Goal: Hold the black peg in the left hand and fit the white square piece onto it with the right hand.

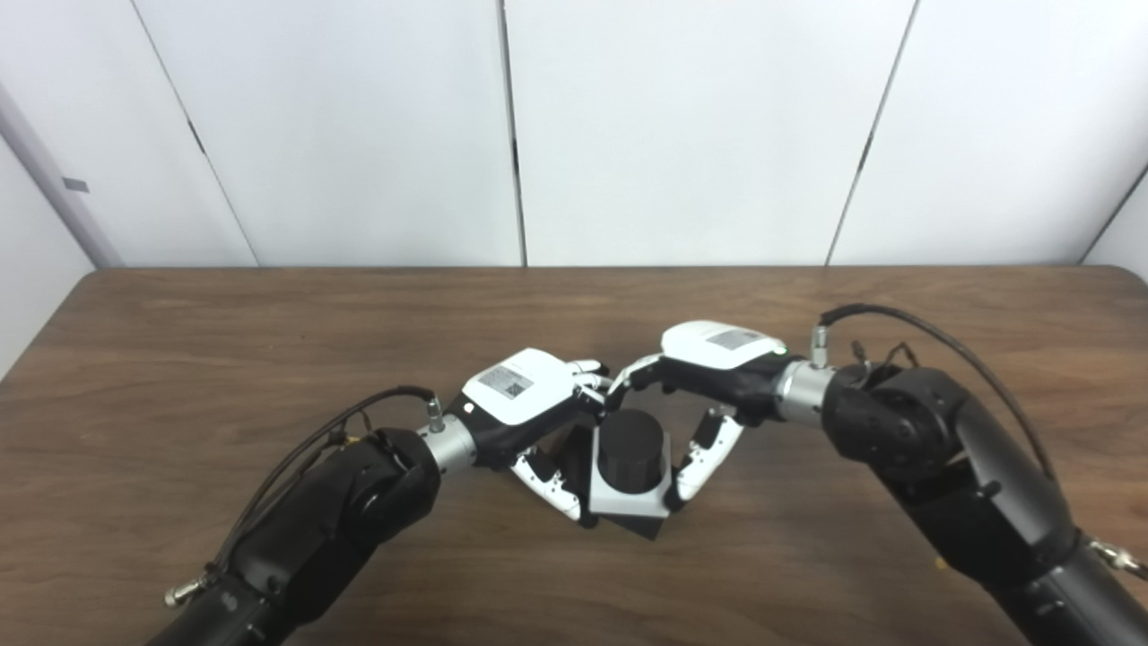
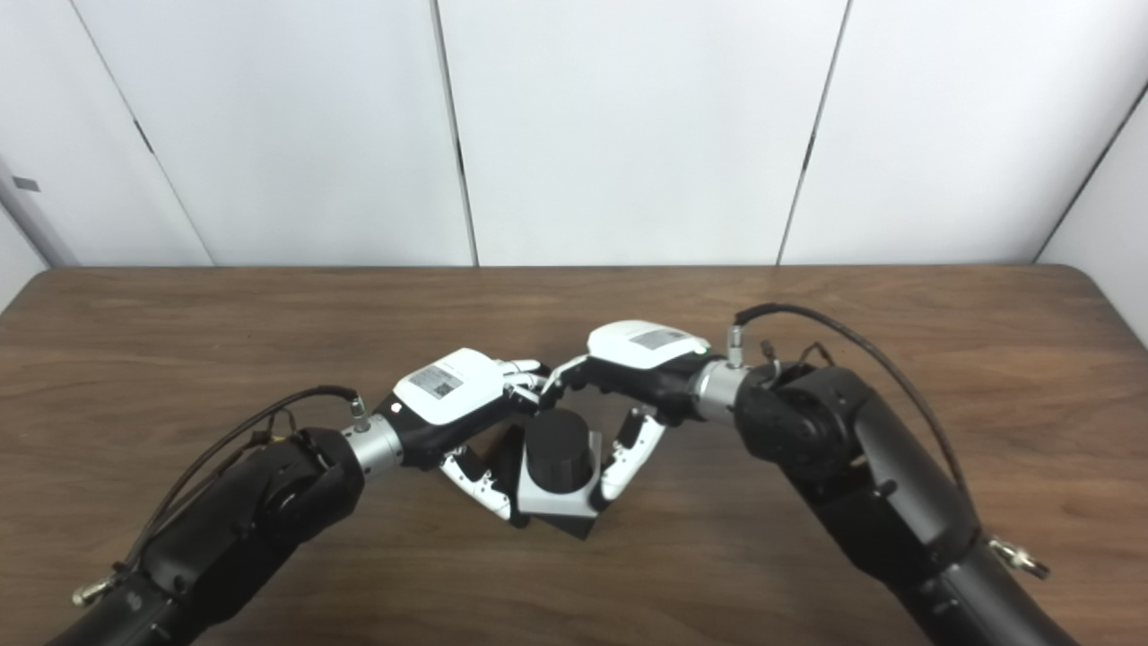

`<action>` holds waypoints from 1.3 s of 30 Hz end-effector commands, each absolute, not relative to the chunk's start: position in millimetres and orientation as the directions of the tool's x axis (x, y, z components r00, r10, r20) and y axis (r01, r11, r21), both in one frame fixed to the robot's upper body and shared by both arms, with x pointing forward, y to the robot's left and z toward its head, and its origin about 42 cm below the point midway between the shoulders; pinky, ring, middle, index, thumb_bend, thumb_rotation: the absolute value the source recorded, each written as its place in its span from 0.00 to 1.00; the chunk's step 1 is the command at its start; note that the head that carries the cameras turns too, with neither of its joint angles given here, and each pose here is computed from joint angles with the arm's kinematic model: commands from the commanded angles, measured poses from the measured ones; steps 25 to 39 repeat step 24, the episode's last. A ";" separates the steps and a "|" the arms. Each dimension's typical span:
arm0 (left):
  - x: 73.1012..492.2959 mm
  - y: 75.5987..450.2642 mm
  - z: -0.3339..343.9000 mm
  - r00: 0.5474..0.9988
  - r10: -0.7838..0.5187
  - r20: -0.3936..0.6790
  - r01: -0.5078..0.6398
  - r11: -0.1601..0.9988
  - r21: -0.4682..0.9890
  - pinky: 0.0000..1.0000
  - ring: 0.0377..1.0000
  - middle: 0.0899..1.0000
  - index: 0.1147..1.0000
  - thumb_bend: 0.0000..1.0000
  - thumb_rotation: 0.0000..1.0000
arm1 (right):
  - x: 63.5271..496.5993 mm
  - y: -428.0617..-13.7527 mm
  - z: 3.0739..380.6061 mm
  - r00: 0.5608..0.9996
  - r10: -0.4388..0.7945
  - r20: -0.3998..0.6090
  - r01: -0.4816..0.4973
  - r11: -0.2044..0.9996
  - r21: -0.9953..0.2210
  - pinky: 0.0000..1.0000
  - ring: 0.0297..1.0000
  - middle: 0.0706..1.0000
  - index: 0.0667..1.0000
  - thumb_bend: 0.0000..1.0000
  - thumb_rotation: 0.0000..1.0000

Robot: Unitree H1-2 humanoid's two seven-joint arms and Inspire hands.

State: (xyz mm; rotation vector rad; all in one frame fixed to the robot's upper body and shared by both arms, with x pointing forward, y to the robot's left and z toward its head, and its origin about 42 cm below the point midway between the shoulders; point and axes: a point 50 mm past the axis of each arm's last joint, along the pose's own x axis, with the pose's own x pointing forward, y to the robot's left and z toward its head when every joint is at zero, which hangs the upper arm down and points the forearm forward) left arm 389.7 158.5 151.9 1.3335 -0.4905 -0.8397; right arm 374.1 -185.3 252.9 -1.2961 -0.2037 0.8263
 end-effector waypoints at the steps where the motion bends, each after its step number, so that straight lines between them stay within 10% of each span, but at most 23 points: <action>1: 376.4 160.4 124.0 0.594 -0.750 -0.289 0.311 -0.118 0.943 0.83 0.92 0.85 0.43 0.52 0.07 | 375.8 -192.6 274.9 0.739 0.639 -0.212 -0.343 0.087 -0.935 0.69 0.80 0.81 0.79 0.84 0.20; 22: 378.8 168.7 123.5 0.602 -0.742 -0.295 0.316 -0.118 0.942 0.84 0.92 0.84 0.43 0.52 0.07 | 337.2 -272.7 230.2 0.946 0.236 0.223 -0.035 0.757 -0.653 0.68 0.77 0.79 0.72 0.67 0.02; 39: 378.9 169.4 123.2 0.602 -0.743 -0.291 0.316 -0.113 0.942 0.83 0.92 0.84 0.43 0.52 0.07 | 335.8 -274.0 225.9 0.952 0.194 0.236 -0.006 0.785 -0.619 0.68 0.77 0.78 0.73 0.68 0.02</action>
